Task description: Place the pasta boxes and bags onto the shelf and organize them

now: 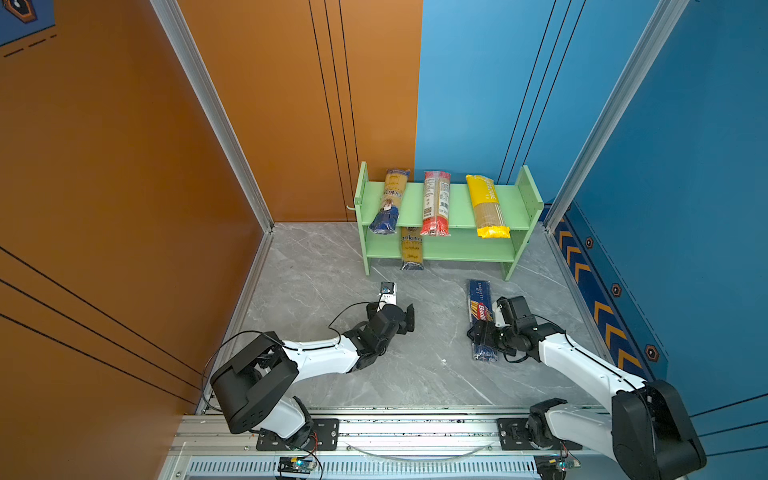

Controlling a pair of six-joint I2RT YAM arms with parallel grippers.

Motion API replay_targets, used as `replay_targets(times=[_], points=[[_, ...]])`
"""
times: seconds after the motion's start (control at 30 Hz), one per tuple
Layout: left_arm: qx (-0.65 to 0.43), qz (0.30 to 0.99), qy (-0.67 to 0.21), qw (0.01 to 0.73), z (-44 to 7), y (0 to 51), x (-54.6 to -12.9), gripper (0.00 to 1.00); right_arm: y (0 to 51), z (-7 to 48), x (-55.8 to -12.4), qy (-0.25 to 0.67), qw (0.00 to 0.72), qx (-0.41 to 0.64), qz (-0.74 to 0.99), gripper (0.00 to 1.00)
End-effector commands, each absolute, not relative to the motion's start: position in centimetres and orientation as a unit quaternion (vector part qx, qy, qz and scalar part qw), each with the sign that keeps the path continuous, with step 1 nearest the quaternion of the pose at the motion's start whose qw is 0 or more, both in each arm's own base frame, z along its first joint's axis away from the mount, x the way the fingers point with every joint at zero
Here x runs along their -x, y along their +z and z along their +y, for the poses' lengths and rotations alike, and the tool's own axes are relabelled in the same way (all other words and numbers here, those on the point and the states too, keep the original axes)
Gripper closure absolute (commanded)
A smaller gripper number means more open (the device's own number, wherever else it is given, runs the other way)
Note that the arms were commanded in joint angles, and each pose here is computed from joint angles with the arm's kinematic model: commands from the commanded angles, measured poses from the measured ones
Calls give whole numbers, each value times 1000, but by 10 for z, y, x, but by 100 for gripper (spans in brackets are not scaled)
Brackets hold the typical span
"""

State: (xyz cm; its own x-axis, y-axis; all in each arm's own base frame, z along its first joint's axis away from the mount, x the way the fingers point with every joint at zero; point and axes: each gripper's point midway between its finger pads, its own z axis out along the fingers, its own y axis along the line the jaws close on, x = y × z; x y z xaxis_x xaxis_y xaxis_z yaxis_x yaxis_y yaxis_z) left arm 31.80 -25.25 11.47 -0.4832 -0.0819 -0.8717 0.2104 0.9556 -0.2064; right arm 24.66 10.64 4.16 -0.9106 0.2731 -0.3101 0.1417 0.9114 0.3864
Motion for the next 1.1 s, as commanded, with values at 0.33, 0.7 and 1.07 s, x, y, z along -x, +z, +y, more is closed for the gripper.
replay_targets(times=[0.33, 0.7, 1.07], points=[[-38, 849, -141, 508, -247, 113, -313, 3, 54, 140, -272, 205, 199, -80, 955, 14], [-40, 847, -134, 513, -241, 114, -312, 0, 52, 165, -285, 215, 195, -59, 955, 14], [-84, 854, -153, 490, -255, 105, -309, 2, 60, 172, -287, 214, 198, -44, 956, 14]])
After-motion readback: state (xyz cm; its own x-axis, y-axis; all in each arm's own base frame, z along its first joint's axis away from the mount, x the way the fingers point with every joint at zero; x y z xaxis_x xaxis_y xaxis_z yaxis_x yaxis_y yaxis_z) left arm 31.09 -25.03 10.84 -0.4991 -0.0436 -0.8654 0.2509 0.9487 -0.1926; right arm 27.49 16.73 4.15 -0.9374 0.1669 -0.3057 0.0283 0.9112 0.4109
